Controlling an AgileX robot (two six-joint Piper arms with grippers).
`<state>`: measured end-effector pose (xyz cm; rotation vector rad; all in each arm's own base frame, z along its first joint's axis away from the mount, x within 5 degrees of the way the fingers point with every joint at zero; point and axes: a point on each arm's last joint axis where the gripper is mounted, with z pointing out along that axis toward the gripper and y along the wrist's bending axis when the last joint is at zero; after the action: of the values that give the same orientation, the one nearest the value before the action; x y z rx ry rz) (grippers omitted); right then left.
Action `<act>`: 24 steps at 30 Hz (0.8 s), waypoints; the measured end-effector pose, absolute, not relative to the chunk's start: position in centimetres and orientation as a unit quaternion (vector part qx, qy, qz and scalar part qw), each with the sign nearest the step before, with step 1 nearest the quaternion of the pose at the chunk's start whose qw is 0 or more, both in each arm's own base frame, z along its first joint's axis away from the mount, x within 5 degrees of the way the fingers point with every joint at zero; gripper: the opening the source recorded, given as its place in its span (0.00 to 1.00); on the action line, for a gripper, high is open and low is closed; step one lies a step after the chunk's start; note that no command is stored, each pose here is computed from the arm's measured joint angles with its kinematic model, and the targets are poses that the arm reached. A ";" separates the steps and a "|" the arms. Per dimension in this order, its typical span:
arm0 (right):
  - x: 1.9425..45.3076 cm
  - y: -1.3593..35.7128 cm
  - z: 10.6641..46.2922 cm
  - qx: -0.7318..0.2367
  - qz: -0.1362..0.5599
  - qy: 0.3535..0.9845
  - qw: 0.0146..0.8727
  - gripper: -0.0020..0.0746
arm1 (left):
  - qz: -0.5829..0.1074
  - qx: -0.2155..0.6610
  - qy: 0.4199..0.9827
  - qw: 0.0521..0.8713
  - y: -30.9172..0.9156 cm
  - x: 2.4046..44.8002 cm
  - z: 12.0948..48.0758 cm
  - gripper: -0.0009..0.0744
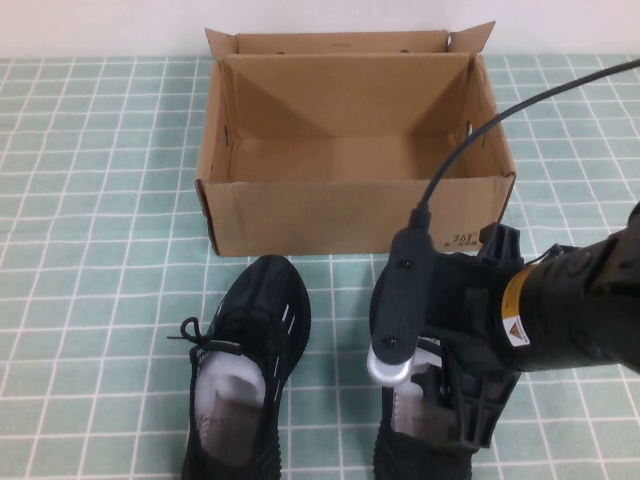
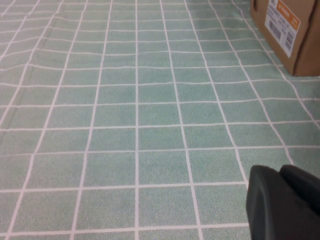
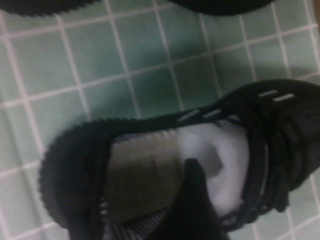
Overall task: Put shoes into padded shoe box
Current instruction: Pick up the shoe from the table
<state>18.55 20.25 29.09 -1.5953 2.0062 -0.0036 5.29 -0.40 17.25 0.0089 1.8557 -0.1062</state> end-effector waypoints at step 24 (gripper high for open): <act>22.9 21.7 23.7 -0.547 -0.147 0.780 0.267 0.08 | -0.046 0.004 0.800 0.598 -0.4 5.3 17.3 0.02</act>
<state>22.88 21.67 23.68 -1.4760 2.1043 -0.3964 5.29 -0.40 17.25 0.0089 1.8557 -0.1062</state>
